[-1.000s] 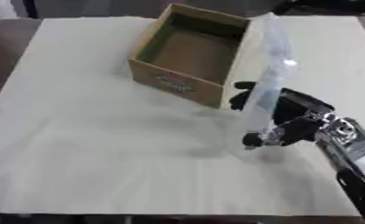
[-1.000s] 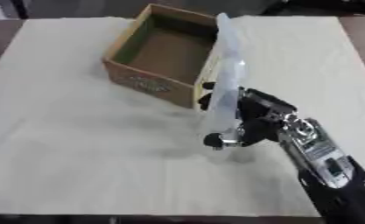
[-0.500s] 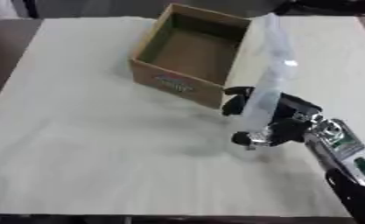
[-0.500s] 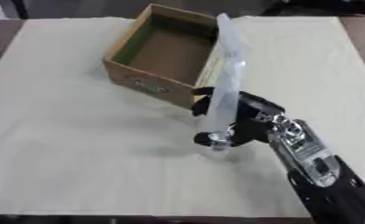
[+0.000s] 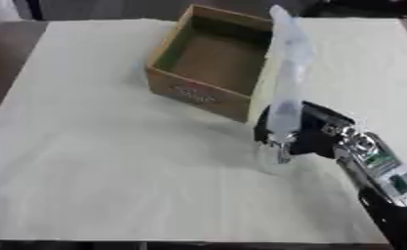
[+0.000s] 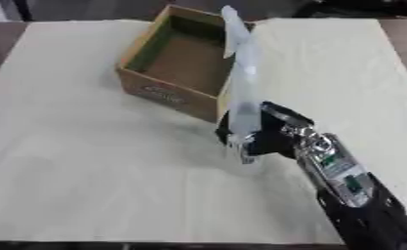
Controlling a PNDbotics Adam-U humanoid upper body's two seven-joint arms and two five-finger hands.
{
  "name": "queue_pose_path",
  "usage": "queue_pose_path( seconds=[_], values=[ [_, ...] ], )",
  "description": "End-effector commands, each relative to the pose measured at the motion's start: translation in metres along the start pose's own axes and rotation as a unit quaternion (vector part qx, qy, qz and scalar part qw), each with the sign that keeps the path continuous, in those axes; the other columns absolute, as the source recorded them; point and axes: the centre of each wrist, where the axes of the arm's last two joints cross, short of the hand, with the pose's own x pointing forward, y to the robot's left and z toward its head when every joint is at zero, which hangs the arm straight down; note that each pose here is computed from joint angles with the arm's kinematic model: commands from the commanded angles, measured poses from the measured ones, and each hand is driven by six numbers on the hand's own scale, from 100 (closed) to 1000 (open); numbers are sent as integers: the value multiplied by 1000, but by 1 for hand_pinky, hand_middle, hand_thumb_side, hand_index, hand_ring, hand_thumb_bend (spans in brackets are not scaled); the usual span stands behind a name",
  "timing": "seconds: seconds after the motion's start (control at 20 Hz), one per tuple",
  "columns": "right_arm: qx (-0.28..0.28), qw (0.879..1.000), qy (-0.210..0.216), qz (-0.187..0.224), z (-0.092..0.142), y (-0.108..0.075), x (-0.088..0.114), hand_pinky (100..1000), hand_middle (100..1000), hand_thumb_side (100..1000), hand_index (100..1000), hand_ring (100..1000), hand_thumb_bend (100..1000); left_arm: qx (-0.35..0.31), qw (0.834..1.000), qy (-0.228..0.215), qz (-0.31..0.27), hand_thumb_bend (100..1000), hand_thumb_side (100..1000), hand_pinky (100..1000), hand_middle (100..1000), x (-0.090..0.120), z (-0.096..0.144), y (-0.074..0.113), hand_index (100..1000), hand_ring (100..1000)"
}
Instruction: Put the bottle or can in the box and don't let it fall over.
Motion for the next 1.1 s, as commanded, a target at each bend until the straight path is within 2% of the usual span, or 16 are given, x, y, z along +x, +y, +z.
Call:
queue_pose_path(
  seconds=[0.05,0.2,0.55,0.95,1.0,1.05,1.1],
  values=[
    [6,1000,-9,4,-3,1,5,788,100,100,196,203,163,7,1000,-15,2,879,144,830,708,8,-5,5,787,738],
    [17,1000,-19,0,-3,3,8,741,100,100,137,147,225,7,1000,-15,2,877,144,830,708,8,-5,6,787,738],
    [13,999,-46,7,-4,0,25,744,100,100,130,138,229,8,1000,-16,0,874,145,830,708,8,-6,7,787,738],
    [-13,994,-104,15,-10,-11,77,784,100,100,132,160,223,9,1000,-17,-3,872,144,831,709,7,-6,9,787,738],
    [-15,993,-114,17,-12,-13,86,788,100,100,132,163,183,9,1000,-17,-3,872,144,831,709,7,-6,9,787,737],
    [-16,992,-124,18,-13,-14,94,790,100,100,133,165,221,9,1000,-18,-3,871,144,831,709,8,-7,9,787,737],
    [-17,991,-133,19,-15,-16,103,792,100,100,133,168,219,10,1000,-18,-3,871,144,831,708,8,-7,9,787,737]
  ],
)
